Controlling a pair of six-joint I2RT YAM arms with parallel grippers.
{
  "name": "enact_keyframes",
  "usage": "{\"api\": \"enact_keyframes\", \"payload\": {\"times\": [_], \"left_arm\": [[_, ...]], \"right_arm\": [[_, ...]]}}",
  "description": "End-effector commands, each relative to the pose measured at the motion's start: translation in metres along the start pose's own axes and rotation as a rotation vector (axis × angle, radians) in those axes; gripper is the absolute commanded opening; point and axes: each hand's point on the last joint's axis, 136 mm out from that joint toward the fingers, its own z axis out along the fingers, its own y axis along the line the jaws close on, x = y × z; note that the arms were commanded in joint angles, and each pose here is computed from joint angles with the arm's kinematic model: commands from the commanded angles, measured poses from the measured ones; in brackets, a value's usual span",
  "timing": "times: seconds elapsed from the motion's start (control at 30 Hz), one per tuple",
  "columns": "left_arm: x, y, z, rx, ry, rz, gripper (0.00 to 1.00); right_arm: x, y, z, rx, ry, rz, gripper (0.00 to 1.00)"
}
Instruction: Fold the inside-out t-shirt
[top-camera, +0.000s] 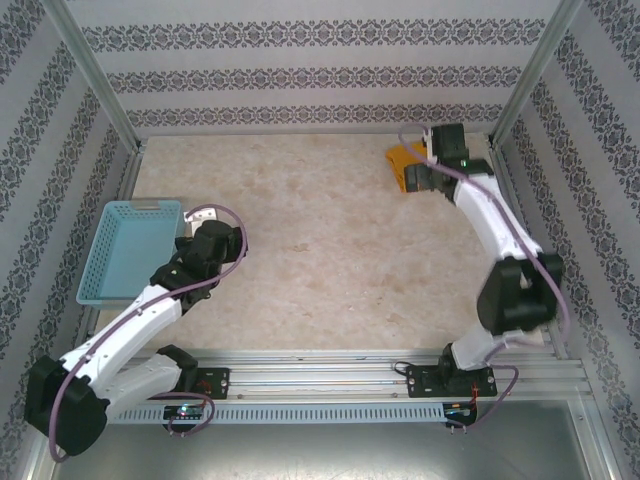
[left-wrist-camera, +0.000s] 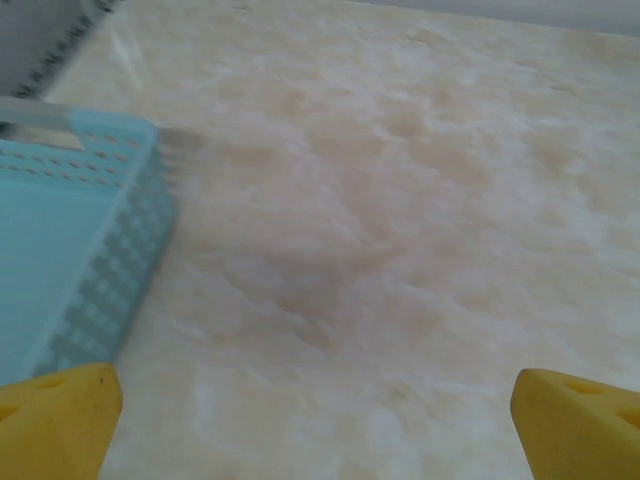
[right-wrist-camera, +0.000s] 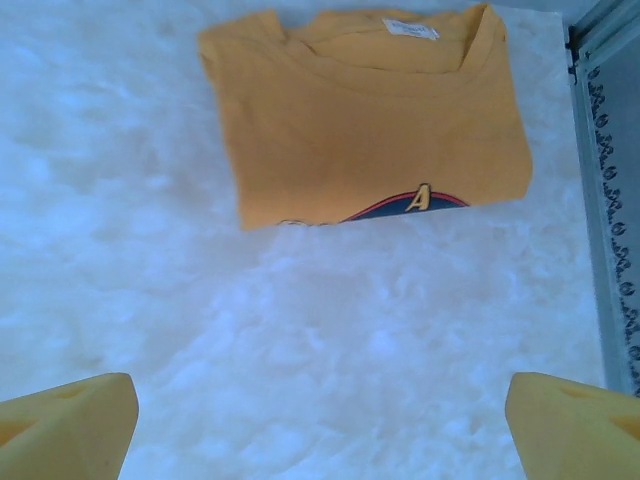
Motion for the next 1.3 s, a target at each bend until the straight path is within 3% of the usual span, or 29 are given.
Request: {"api": "enact_keyframes", "payload": {"times": [0.0, 0.1, 0.23, 0.43, 0.73, 0.97, 1.13, 1.27], "left_arm": [[-0.032, 0.015, 0.012, -0.124, -0.144, 0.099, 1.0], [-0.024, 0.029, 0.035, -0.174, -0.129, 0.108, 1.0], [-0.016, 0.044, 0.056, -0.261, -0.157, 0.162, 1.0], [0.008, 0.042, 0.079, -0.159, -0.198, 0.163, 1.0], [0.006, 0.029, 0.092, 0.021, -0.281, 0.155, 1.0], [0.006, 0.028, 0.092, 0.047, -0.313, 0.171, 1.0], [0.019, 0.035, 0.104, 0.047, -0.397, 0.134, 1.0], [0.024, 0.03, 0.115, 0.081, -0.306, 0.152, 1.0]], "right_arm": [[0.015, 0.006, -0.009, -0.002, -0.15, 0.123, 0.97], [0.041, -0.008, -0.025, 0.037, -0.303, 0.225, 0.98], [0.07, -0.022, -0.02, 0.061, -0.472, 0.261, 0.98], [0.093, -0.035, -0.003, 0.166, -0.405, 0.203, 0.98], [0.094, -0.012, 0.0, 0.02, -0.467, 0.172, 0.98], [0.094, -0.012, -0.006, 0.008, -0.496, 0.171, 0.98], [0.096, -0.012, -0.001, 0.015, -0.482, 0.167, 0.98], [0.1, -0.019, 0.013, 0.022, -0.465, 0.188, 0.98]]}}
